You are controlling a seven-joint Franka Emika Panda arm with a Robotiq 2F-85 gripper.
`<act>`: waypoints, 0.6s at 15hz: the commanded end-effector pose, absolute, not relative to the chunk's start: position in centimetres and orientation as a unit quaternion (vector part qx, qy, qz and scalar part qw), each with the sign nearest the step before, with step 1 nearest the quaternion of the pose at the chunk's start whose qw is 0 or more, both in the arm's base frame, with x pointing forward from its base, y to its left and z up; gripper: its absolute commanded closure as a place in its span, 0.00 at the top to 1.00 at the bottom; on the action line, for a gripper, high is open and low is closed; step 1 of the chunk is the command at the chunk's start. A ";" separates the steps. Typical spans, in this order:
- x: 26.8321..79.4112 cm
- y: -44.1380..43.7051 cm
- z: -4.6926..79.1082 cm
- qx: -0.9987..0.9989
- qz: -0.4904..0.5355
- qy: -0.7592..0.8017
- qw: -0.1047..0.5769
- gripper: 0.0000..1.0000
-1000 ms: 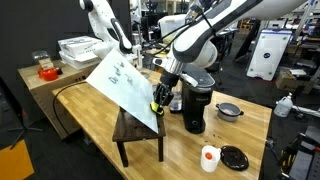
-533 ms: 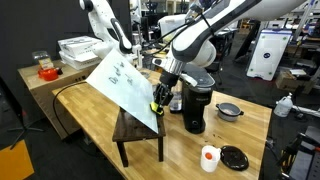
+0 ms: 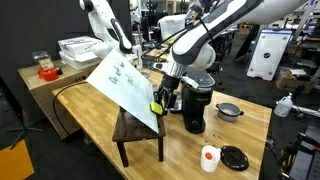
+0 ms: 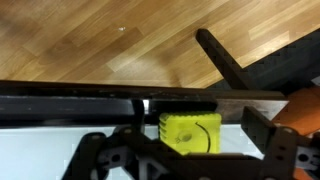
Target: Put the yellow object on the whiteboard stand
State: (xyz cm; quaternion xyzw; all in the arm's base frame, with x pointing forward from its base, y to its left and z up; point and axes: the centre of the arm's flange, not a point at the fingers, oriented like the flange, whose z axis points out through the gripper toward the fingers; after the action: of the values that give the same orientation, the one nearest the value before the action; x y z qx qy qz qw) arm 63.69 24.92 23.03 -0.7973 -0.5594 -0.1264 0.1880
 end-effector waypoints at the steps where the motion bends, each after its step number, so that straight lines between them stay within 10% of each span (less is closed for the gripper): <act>1: 64.1 24.4 22.5 -0.797 -0.112 -0.564 0.184 1.00; 9: 63.6 23.3 24.1 -0.800 -0.118 -0.565 0.164 1.00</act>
State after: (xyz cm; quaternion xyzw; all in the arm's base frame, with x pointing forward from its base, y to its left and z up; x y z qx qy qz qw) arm 63.98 24.23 23.23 -0.7981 -0.5617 -0.1246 0.1788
